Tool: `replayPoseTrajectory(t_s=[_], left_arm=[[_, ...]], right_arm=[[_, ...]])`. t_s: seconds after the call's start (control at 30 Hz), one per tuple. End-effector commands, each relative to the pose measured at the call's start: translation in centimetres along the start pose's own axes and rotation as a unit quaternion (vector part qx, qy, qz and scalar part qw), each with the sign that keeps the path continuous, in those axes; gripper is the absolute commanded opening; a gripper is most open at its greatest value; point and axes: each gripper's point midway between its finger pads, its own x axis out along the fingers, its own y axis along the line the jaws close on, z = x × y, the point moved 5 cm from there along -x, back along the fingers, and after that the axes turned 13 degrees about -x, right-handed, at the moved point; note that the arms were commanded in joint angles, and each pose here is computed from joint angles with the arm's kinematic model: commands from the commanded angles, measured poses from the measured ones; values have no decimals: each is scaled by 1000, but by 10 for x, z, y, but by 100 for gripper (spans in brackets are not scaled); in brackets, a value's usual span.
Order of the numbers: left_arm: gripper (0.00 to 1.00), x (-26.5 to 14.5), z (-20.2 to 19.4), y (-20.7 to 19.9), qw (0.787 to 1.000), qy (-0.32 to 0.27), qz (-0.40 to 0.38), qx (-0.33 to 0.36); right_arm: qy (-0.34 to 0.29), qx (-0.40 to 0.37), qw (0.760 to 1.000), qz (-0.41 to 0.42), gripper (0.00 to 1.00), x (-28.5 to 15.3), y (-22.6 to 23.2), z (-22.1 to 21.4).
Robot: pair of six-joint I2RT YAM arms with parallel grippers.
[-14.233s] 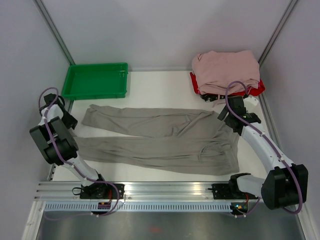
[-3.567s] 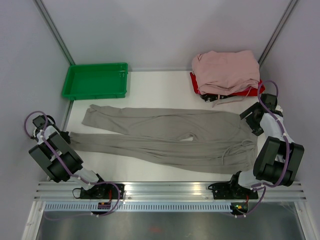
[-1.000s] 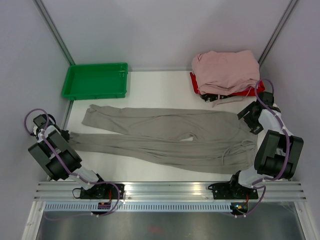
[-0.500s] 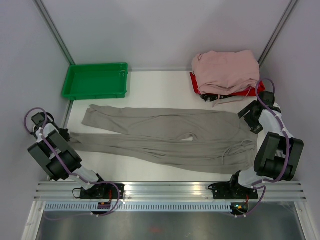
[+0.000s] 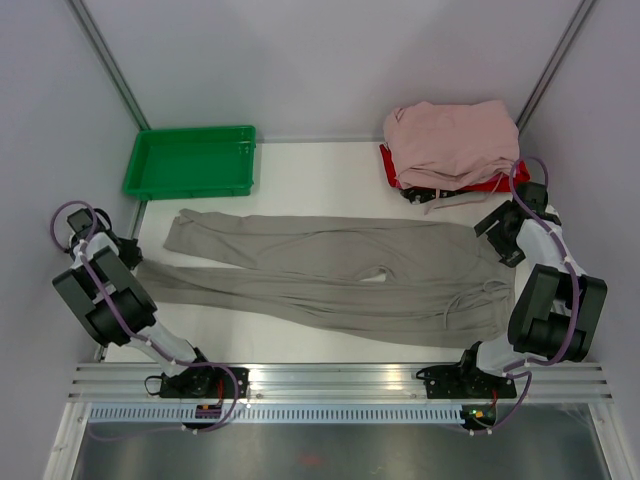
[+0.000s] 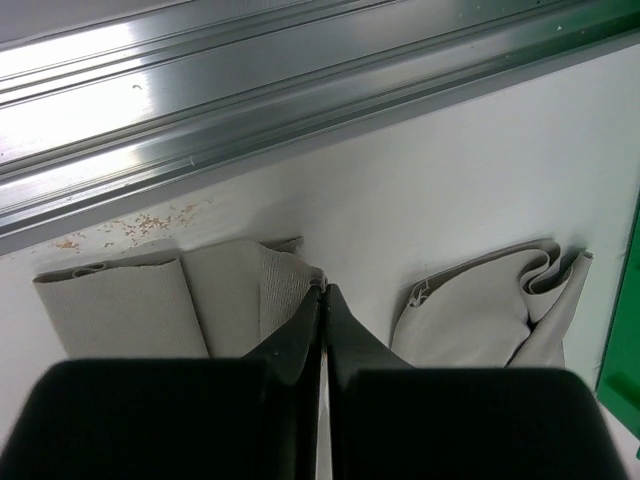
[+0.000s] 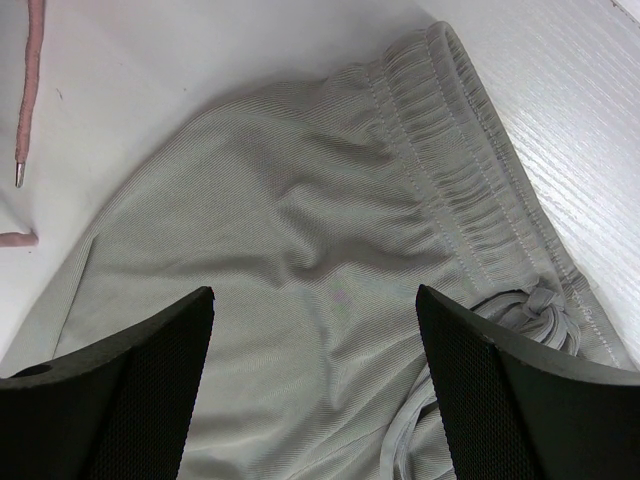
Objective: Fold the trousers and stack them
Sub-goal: Flatten the trousers out
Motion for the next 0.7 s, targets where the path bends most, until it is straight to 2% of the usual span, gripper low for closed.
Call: replayPoseTrajectory(t_s=[0.0,0.17,0.23,0.27,0.3,0.33,0.37,0.4,0.47,0.6,0.67], left_arm=[[3,7,34,-38,996,-55,-69,-25],[4,17,38,-37,996,-58,-56,-28],[9,20,37,-39,996,-54,-60,-26],[15,23,35,-38,997,-50,-62,-22],[31,24,36,-39,996,-48,-66,-21],[43,24,34,-40,997,-43,-69,-16],[63,22,34,-40,997,-43,-71,-11],[70,20,32,-37,997,-39,-65,-7],[79,9,33,-33,997,-49,-58,7],[89,-23,31,-14,997,-75,-28,22],[89,-34,27,5,996,-84,6,22]], right_arm=[[-23,7,1000,0,88,-10,2,9],[-25,11,1000,3,88,-10,3,10],[-26,10,1000,4,88,-9,4,12],[-26,9,1000,6,88,-9,5,12],[-27,10,1000,8,88,-9,6,13],[-26,9,1000,10,88,-9,7,14],[-26,7,1000,10,89,-9,7,14],[-25,6,1000,10,88,-9,7,14],[-27,5,1000,12,88,-9,8,15],[-30,-1,999,12,89,-11,8,16],[-31,-2,999,13,89,-12,9,17]])
